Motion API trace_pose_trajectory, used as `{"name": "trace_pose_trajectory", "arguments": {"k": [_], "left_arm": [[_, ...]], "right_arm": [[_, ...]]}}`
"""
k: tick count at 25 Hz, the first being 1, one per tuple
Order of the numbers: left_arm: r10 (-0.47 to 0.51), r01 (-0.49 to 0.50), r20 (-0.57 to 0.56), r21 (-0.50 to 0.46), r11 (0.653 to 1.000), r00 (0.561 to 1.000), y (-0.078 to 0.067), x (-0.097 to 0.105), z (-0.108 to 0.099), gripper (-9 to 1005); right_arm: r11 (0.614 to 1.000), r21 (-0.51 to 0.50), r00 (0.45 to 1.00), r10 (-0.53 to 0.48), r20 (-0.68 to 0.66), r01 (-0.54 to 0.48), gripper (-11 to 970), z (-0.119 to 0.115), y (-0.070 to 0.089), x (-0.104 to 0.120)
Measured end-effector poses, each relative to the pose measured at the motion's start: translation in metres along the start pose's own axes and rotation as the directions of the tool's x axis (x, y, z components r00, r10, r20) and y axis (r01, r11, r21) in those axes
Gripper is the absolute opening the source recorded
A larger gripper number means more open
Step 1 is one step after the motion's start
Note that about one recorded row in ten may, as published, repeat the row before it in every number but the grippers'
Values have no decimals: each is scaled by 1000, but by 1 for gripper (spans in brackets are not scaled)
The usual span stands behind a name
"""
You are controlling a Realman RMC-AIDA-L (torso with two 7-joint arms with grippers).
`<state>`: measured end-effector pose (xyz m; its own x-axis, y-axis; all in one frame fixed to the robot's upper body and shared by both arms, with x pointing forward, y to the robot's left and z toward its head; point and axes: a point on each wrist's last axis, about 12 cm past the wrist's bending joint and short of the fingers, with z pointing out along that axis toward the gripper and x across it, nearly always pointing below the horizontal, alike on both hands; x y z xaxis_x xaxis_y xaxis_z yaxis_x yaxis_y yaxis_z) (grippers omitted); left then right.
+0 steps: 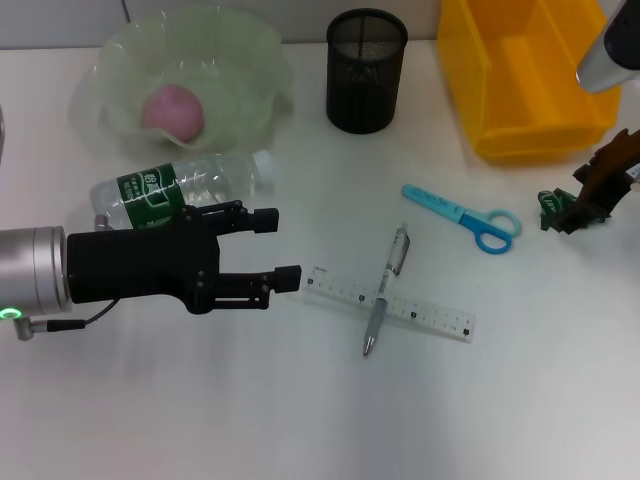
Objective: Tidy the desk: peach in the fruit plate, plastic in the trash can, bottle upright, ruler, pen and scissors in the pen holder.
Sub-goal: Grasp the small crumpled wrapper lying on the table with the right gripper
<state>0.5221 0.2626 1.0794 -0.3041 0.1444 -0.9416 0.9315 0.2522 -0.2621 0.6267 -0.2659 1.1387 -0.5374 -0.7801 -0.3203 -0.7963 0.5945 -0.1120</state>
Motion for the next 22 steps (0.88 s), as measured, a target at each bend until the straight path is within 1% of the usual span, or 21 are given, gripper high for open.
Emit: {"name": "trace_pose_trajectory", "arguments": {"k": [4, 10, 14, 17, 20, 22], "left_arm": [[1, -1, -2, -4, 1000, 1000, 1, 0, 0, 828], [2, -2, -3, -6, 1000, 1000, 1, 0, 0, 828], [2, -2, -5, -9, 1000, 1000, 2, 0, 0, 828], [4, -4, -7, -13, 1000, 1000, 1, 1, -1, 828], [2, -2, -7, -13, 1000, 1000, 1, 1, -1, 828], [3, -3, -8, -13, 1000, 1000, 1, 1, -2, 828]], "right_arm": [[1000, 4, 1000, 10, 4, -10, 773, 7, 0, 2], [1000, 7, 1000, 20, 16, -21, 644, 9, -1, 3], [999, -29, 999, 27, 48, -26, 558, 2, 1, 0], [998, -54, 997, 31, 70, -28, 437, -4, -1, 0], [998, -54, 997, 32, 70, -28, 315, -6, -3, 1], [998, -55, 997, 35, 76, -31, 126, -11, -4, 1]]}}
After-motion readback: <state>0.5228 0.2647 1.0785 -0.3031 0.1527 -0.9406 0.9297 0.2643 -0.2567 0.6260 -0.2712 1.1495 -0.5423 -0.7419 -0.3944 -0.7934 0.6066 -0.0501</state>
